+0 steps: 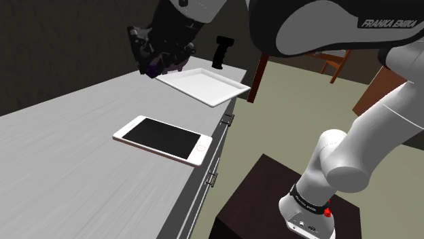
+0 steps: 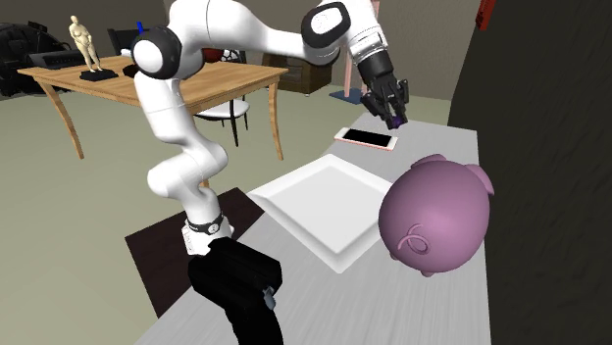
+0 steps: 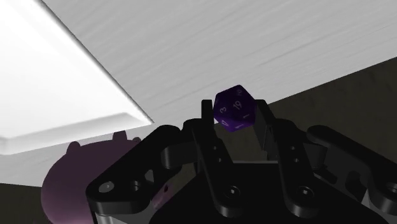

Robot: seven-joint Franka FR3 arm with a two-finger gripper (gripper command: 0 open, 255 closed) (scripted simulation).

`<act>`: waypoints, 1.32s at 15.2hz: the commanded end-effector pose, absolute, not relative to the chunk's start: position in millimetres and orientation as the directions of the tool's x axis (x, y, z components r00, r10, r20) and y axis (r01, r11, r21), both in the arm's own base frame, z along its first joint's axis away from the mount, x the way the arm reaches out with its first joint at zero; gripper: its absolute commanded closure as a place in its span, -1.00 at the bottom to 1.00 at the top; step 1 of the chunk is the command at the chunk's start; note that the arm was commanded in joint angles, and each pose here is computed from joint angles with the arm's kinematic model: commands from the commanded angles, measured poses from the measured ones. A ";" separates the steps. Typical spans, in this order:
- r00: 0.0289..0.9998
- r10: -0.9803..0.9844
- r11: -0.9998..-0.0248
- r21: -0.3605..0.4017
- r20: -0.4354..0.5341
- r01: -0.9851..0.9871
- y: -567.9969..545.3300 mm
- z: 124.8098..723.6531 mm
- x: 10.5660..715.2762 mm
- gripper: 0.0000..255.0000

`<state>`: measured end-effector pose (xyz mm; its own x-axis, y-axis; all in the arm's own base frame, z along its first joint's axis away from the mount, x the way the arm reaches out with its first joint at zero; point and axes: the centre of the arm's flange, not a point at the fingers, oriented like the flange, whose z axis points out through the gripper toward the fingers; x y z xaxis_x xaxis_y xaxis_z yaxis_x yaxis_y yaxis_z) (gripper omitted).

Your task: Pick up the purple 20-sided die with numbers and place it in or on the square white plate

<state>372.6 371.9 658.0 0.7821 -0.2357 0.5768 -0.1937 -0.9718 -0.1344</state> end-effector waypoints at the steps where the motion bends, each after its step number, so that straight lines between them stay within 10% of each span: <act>1: 0.783 -0.235 -0.972 -0.135 0.576 -0.193 348.8 659.8 375.1 1.00; 20: 0.783 -0.235 -0.972 -0.135 0.576 -0.193 124.5 655.4 398.7 1.00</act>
<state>398.2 128.2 660.6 0.7824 -0.2359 0.5764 -0.1935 -0.9718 -0.1351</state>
